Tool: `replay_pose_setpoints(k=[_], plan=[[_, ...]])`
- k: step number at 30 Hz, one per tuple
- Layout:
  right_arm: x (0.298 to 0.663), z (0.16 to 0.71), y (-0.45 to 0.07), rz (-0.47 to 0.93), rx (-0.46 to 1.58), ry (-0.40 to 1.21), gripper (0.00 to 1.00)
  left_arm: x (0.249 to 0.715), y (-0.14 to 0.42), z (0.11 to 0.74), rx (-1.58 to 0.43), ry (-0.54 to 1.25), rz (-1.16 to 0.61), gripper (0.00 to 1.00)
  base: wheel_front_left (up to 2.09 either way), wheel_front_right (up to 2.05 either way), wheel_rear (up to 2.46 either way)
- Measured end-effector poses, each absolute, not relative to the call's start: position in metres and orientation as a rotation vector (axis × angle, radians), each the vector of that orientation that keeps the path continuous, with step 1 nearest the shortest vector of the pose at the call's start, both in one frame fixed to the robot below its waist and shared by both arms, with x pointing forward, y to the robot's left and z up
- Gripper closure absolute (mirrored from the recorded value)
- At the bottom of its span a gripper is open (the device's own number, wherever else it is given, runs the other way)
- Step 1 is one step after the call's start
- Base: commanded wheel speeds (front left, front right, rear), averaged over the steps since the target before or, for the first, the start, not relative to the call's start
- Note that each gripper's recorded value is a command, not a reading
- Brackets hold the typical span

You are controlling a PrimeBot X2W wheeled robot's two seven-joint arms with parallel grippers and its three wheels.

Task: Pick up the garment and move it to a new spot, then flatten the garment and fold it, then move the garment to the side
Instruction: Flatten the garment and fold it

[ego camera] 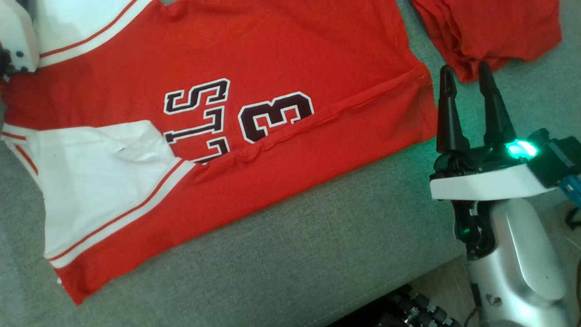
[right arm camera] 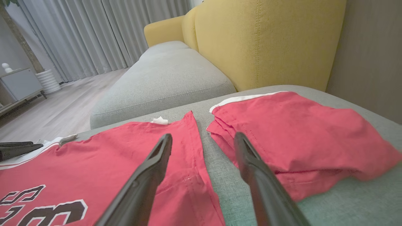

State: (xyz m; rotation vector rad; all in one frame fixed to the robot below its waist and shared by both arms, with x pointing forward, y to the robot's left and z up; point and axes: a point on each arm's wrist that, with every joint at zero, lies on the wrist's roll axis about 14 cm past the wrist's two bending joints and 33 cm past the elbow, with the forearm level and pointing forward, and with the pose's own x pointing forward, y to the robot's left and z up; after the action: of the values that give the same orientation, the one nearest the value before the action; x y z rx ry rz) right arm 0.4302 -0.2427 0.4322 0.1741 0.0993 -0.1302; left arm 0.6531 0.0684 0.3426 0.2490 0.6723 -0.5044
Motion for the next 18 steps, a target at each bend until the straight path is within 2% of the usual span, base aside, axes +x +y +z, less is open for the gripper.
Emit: replay_pose_setpoints(k=[1, 2, 3, 10, 18], plan=[[0.430, 0.432, -0.243, -0.132, 0.173, 0.101, 0.00, 0.652, 0.066, 0.341, 0.237, 0.685, -0.508, 0.22, 0.00, 0.00, 0.00], [0.430, 0.432, -0.244, -0.134, 0.176, 0.100, 0.00, 0.651, 0.065, 0.341, 0.227, 0.697, -0.513, 0.54, 0.00, 0.00, 0.00], [0.430, 0.432, -0.244, -0.135, 0.179, 0.100, 0.00, 0.649, 0.062, 0.341, 0.223, 0.705, -0.523, 1.00, 0.00, 0.00, 0.00], [0.434, 0.438, -0.244, -0.128, 0.153, 0.083, 0.00, 0.640, 0.058, 0.357, 0.217, 0.643, -0.553, 1.00, 0.00, 0.00, 0.00], [0.455, 0.443, -0.230, -0.062, 0.060, 0.071, 0.00, 0.629, 0.040, 0.424, 0.136, 0.362, -0.600, 1.00, 0.00, 0.00, 0.00]])
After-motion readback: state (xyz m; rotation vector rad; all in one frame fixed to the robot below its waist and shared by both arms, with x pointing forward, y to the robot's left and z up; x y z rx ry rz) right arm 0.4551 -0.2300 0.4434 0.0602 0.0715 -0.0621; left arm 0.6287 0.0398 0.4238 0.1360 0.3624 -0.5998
